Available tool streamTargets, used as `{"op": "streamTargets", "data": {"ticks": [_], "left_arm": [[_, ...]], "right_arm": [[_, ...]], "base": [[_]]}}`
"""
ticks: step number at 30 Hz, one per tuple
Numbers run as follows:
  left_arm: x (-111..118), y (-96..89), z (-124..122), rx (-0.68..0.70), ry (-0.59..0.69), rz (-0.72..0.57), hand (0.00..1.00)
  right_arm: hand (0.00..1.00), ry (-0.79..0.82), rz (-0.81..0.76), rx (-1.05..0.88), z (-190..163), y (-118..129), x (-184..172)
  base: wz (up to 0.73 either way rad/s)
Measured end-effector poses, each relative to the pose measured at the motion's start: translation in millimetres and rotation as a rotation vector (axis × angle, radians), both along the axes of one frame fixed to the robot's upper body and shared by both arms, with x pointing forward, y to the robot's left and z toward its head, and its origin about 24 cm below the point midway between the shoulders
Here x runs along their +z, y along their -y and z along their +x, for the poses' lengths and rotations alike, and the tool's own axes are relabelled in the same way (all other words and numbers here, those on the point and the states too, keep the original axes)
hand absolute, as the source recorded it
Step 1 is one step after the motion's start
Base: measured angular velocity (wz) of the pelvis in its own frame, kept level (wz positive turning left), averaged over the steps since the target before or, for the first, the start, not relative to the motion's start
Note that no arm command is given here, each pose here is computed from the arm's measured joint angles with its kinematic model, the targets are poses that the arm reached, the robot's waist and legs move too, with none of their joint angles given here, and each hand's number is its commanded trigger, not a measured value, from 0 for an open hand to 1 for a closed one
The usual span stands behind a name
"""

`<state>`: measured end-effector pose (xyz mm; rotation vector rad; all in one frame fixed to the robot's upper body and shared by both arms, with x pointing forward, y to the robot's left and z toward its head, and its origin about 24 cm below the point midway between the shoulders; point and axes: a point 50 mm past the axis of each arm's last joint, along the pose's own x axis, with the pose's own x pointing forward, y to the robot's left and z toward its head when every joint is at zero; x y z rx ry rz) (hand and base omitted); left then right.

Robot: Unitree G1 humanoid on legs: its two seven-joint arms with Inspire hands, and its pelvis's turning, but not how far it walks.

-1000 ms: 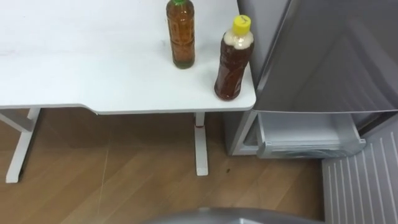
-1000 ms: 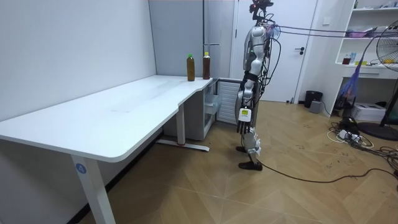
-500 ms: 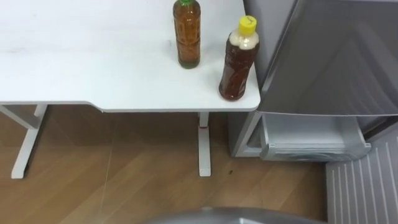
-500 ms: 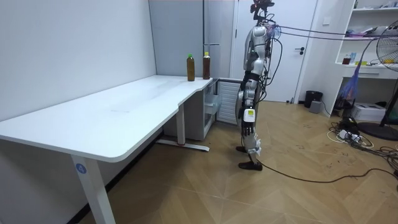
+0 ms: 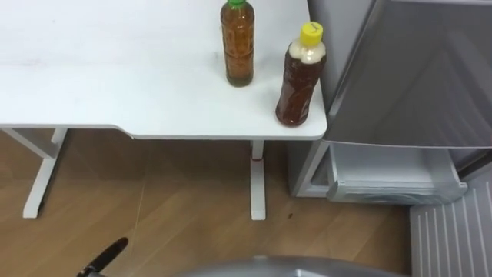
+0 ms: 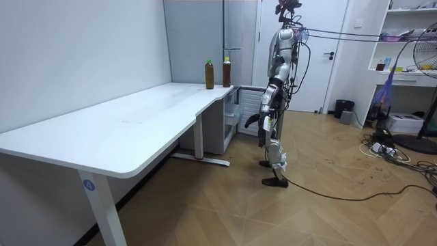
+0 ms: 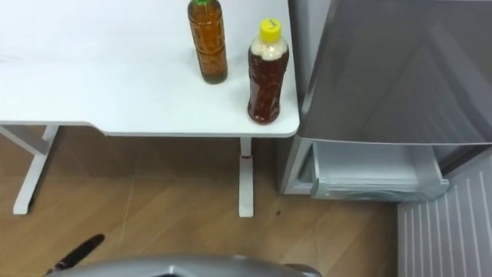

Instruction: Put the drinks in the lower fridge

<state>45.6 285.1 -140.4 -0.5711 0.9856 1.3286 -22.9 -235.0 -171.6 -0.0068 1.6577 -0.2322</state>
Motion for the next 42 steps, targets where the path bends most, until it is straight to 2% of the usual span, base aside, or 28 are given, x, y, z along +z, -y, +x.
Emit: {"op": "streamTargets", "data": {"ticks": [3,7,10,12,23,28,32,34,37,42], "left_arm": [[13.8,-10.5,16.7,0.072,0.080,0.068,0.00],[31.6,-20.6,35.2,0.103,0.151,0.176,0.00],[41.9,-23.8,44.8,0.123,0.175,0.212,0.00],[56.6,-28.8,56.5,0.134,0.225,0.268,0.00],[121.4,-38.9,90.6,-0.030,0.321,0.671,0.00],[171.6,-36.8,108.1,-0.087,0.463,0.894,0.00],[190.4,-34.2,115.4,-0.158,0.490,1.017,0.00],[203.0,-23.5,125.2,-0.248,0.538,1.084,0.00],[218.6,-12.8,133.1,-0.329,0.622,1.128,0.00],[242.3,-3.4,140.6,-0.385,0.733,1.192,0.00]], "right_arm": [[0.00,0.014,0.000,-0.006,0.7,0.7,0.1],[0.00,0.027,-0.006,0.005,0.3,2.0,0.4],[0.00,0.035,-0.007,0.006,1.0,2.5,0.6],[0.00,0.038,-0.009,0.007,1.3,3.2,0.7],[0.00,0.057,-0.014,0.035,3.4,6.5,1.5],[0.00,0.071,-0.026,0.071,6.0,8.2,1.8],[0.00,0.084,-0.022,0.108,7.4,8.3,1.8],[0.00,0.088,-0.020,0.109,8.1,8.5,1.9],[0.00,0.092,-0.012,0.113,9.2,9.7,2.1],[0.00,0.104,0.003,0.115,10.4,11.0,2.6]], "base": [[0.05],[-0.02],[-0.05],[-0.02],[0.01],[0.04],[0.07],[0.22],[0.08],[-0.03]]}}
